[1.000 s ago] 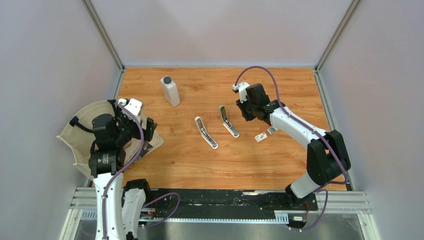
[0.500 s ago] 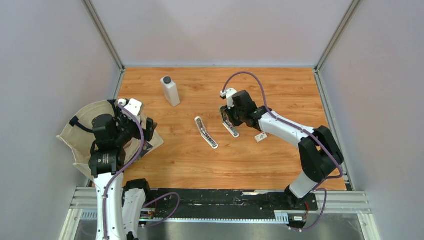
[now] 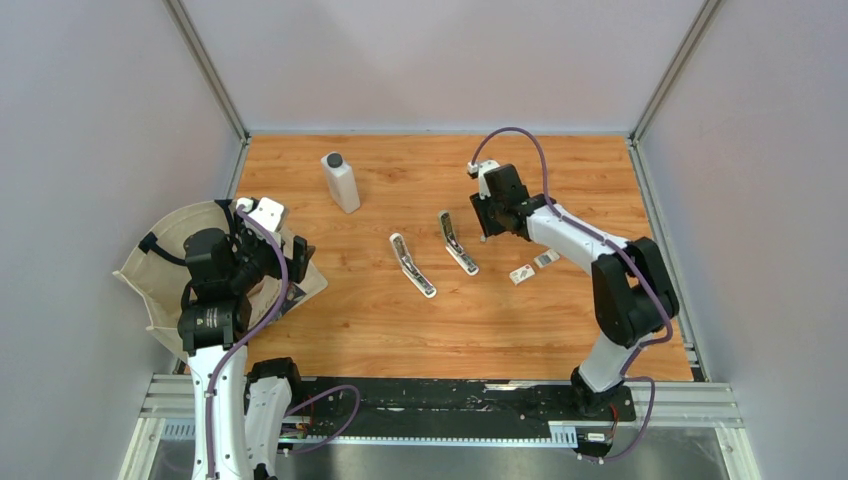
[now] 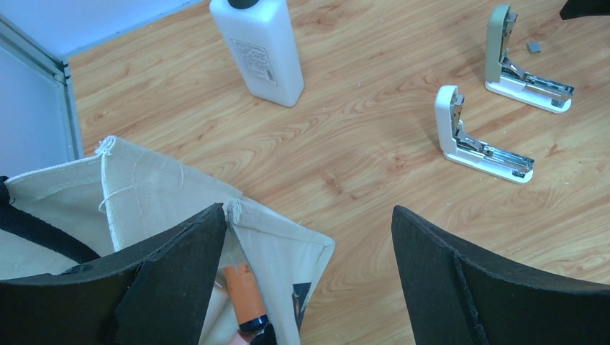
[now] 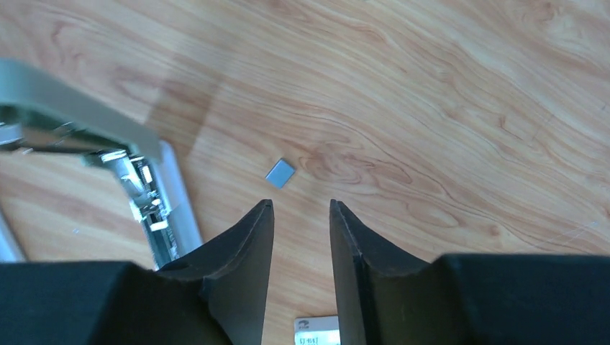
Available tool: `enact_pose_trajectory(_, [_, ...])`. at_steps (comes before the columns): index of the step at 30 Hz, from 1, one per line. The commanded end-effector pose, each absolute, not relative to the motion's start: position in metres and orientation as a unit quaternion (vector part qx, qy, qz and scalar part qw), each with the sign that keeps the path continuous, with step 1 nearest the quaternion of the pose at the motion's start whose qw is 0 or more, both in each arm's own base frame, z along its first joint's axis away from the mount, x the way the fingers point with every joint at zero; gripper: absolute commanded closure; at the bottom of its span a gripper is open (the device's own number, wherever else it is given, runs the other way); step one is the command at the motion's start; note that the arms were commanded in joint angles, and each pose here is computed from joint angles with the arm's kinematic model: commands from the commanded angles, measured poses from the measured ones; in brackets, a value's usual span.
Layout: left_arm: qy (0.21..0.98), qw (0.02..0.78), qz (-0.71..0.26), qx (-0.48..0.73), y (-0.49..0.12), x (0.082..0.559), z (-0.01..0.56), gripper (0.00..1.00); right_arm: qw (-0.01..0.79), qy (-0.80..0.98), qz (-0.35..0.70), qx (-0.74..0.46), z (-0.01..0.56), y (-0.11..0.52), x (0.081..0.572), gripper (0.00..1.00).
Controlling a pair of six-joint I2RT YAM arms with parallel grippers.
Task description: Load the staples into the stapler
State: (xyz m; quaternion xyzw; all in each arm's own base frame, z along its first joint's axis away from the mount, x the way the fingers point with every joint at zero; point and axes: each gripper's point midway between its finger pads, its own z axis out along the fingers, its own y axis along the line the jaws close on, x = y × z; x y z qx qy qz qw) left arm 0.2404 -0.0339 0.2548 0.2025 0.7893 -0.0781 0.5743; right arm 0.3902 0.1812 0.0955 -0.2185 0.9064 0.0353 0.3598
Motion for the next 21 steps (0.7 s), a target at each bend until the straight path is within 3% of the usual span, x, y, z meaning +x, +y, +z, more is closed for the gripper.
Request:
enact_pose_trajectory(1, [0.808, 0.550, -0.098, 0.186, -0.036, 0.234, 0.238, 0.07, 0.319, 0.929, 0.039, -0.184, 0.078, 0.178, 0.400, 0.61])
enact_pose_trajectory(21, [0.809, 0.550, -0.094, 0.187, -0.035, 0.233, 0.237, 0.07, 0.249, 0.959, 0.061, -0.122, 0.038, 0.196, 0.412, 0.60])
